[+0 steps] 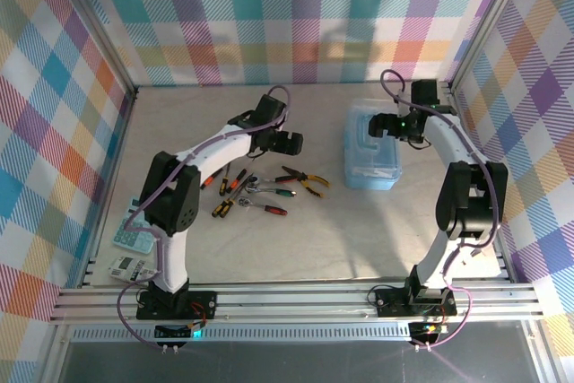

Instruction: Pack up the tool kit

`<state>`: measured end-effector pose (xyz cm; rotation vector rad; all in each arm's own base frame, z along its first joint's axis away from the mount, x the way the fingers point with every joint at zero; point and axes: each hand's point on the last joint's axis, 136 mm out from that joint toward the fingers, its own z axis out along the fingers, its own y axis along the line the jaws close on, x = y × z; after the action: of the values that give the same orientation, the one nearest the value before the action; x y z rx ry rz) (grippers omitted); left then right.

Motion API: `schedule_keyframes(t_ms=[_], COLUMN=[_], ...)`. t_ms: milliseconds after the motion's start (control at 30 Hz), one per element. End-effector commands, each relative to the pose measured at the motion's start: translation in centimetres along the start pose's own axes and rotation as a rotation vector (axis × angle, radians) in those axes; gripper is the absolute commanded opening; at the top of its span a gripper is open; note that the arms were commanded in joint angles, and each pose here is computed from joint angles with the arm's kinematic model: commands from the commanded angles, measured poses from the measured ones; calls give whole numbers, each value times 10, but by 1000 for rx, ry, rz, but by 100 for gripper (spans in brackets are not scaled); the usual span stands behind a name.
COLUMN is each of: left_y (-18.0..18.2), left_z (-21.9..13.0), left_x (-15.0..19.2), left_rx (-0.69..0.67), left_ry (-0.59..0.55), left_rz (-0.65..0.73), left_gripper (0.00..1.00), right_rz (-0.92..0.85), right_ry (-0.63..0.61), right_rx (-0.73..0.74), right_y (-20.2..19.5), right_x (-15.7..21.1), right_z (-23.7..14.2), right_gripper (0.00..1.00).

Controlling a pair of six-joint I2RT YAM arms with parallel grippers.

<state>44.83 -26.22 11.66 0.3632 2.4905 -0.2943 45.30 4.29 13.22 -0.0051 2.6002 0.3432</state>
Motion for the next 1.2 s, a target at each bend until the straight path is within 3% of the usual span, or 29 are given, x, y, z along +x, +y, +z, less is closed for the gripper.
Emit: schedule_keyframes(t_ms=[0,267,400,500,667,833,1167], left_y=[-5,0,-1,-2,1,3,3], left_z=[-7,-12,-19,-26,-34,-37,-44], left_x=[14,27,17,8,-2,-1,-2], left_rx=[24,11,14,15,21,19,19], left_ry=[13,41,25,7,-12,-11,-14], left_rz=[2,-1,10,19,15,14,19], left_gripper=[100,100,100,100,100,100,100], right_rz=[-39,-4,20,72,216,288,433], right_ry=[35,107,96,59,-46,-70,0], right_rx=[-44,-30,-47,-140,-466,-707,-911], right_y=[15,11,14,22,38,44,39], right_x=[4,16,11,1,-13,-7,8], right_z=[-1,14,12,8,2,15,55], right_gripper=[95,70,63,59,54,52,64])
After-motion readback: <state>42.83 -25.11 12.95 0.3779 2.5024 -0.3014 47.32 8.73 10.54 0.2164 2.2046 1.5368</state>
